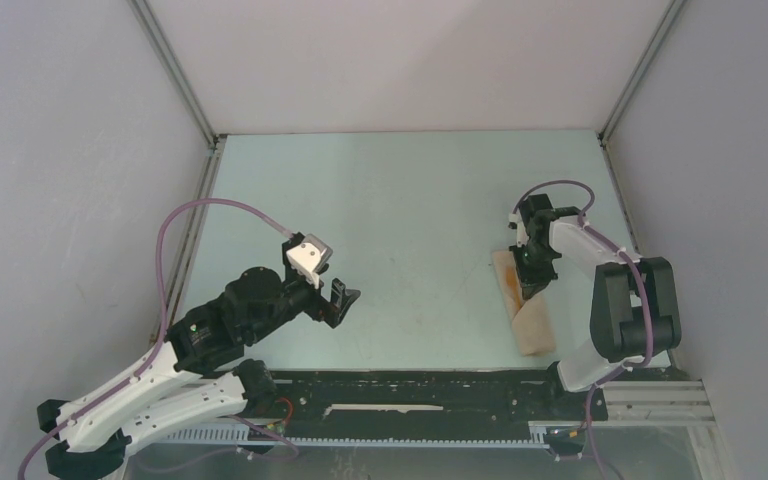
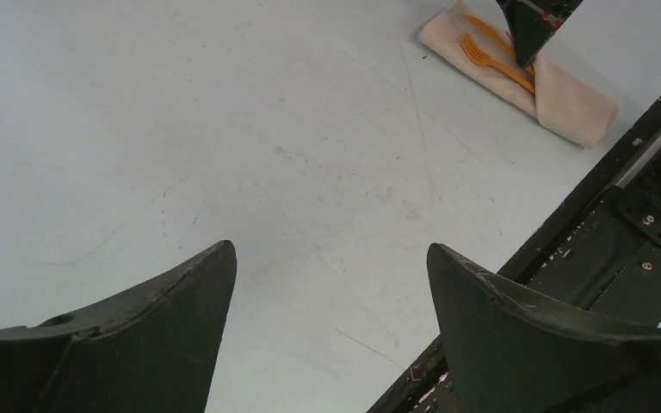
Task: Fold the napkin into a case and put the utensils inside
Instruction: Insert the knife into the folded napkin.
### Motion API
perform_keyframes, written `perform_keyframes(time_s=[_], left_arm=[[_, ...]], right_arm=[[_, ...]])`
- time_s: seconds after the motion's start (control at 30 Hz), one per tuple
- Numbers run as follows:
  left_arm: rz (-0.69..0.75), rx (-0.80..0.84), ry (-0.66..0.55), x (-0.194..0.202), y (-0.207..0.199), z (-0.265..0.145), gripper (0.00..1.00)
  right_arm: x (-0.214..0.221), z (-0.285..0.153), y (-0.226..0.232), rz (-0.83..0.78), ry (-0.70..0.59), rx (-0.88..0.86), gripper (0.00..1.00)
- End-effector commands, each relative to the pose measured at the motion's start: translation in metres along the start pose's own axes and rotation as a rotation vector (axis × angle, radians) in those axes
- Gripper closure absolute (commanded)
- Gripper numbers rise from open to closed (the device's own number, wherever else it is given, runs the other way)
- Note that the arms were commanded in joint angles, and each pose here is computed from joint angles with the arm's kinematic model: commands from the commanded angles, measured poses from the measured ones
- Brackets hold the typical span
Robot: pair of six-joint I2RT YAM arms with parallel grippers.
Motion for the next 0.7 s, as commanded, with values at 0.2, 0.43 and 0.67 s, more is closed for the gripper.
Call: perform_keyframes(time_s=[0.2,0.43,0.67], left_arm=[[-0.005,0.009,-0.021,-0.0038,-0.0015,0.0006,0.11],[-0.003,0.007,-0.017,-0.0035,-0.0015,0.0012,0.11],[-0.002,0.005,-0.017,-0.0034,-0.0013,0.0014,0.11]], right_arm=[[-0.0021,0.0022,-0.0037,0.038,0.048,0.035,1.00],[-0.0019,0.0030,-0.0050,0.039,0.054,0.049,1.00],[-0.0022,0.0022,-0.0055,0.035,0.050,0.067,0.91]])
Point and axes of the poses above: each gripper's point midway between its finger pads, its own z axis out along the fingers, its own y axis along the line the jaws close on, x = y × z, the point moved 10 cm from there along -z, back along the fingers, and after that the axes turned 8 degrees about -z, right-handed, at the moved point
